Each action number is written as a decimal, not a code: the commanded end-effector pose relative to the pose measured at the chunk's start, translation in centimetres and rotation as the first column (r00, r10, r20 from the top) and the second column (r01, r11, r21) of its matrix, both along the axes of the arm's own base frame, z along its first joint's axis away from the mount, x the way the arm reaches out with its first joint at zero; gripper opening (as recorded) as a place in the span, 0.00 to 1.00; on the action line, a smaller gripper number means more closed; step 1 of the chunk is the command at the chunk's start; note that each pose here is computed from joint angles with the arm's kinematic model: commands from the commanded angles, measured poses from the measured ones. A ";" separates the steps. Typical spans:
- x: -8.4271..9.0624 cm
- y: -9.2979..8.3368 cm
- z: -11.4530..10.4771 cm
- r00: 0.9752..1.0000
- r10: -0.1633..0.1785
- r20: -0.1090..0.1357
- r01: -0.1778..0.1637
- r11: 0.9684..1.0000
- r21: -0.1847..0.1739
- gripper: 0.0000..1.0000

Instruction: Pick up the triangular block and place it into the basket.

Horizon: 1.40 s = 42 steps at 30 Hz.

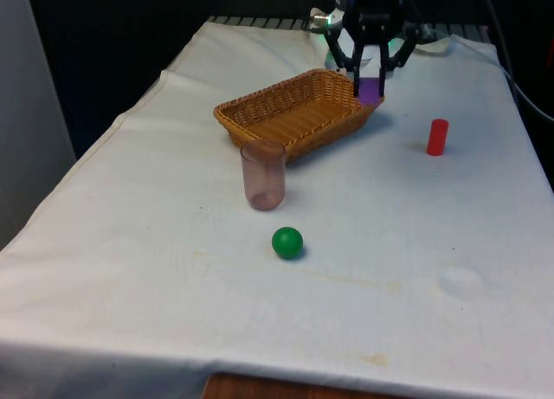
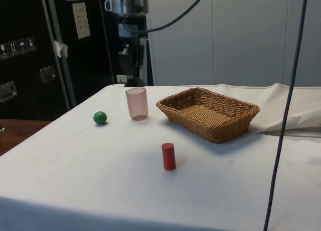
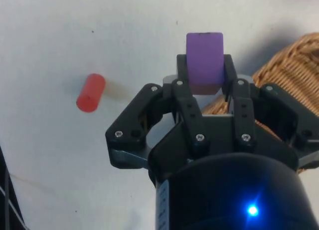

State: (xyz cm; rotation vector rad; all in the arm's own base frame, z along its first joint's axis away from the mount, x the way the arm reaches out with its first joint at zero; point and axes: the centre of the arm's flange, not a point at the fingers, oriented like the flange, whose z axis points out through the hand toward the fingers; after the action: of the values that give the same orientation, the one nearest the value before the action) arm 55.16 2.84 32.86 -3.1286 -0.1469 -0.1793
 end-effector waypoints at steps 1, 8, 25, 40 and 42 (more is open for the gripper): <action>-0.6 -0.4 0.1 1.000 0.003 0.012 -0.003 1.000 -0.001 0.34; -2.4 -2.2 -0.1 1.000 0.009 0.014 -0.009 1.000 0.007 0.34; -5.8 -6.8 -1.9 1.000 0.027 0.004 -0.027 1.000 0.005 0.34; -9.3 -10.7 -2.9 0.999 0.050 -0.008 -0.050 0.999 0.007 0.34; -9.8 -11.3 -3.2 0.999 0.052 -0.011 -0.052 0.999 0.009 0.34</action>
State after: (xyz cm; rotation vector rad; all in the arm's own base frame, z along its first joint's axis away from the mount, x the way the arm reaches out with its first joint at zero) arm 45.73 -8.14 29.74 -3.1070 -0.2236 -0.1470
